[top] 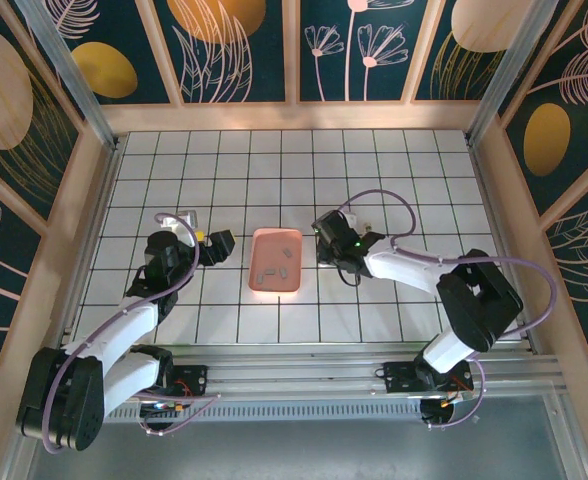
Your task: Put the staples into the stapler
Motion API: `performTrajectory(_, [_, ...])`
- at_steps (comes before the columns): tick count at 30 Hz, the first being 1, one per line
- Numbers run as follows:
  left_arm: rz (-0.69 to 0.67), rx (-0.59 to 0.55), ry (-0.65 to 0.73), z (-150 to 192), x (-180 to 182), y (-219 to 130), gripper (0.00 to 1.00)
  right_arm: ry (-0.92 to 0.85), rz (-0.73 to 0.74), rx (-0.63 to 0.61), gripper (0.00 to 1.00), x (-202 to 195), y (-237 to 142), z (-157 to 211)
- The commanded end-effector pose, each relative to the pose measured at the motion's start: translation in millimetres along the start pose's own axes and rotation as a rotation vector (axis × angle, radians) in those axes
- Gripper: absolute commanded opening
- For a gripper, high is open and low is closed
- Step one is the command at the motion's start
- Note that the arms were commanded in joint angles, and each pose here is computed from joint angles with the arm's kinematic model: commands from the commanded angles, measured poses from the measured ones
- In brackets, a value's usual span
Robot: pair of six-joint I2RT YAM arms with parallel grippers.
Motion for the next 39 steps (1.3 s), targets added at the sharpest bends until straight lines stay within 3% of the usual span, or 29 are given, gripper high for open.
performTrajectory(1, [0.0, -0.03, 0.032, -10, 0, 2, 0.92, -0.005, -0.013, -0.051, 0.17, 14, 3, -11])
performTrajectory(39, [-0.009, -0.021, 0.044, -10, 1, 2, 0.92, -0.03, 0.015, -0.017, 0.16, 12, 26, -4])
Point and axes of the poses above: each hand's point on the last joint's axis, 136 mm out from that joint toward the fingers, its own y axis out along the fingers, its own x axis along the line the jaws close on, z = x × y, the point moved 1 cm from there along -y, back along the fingers, and after that the axes turned 14 degrees about y, right-handed, at the moved point
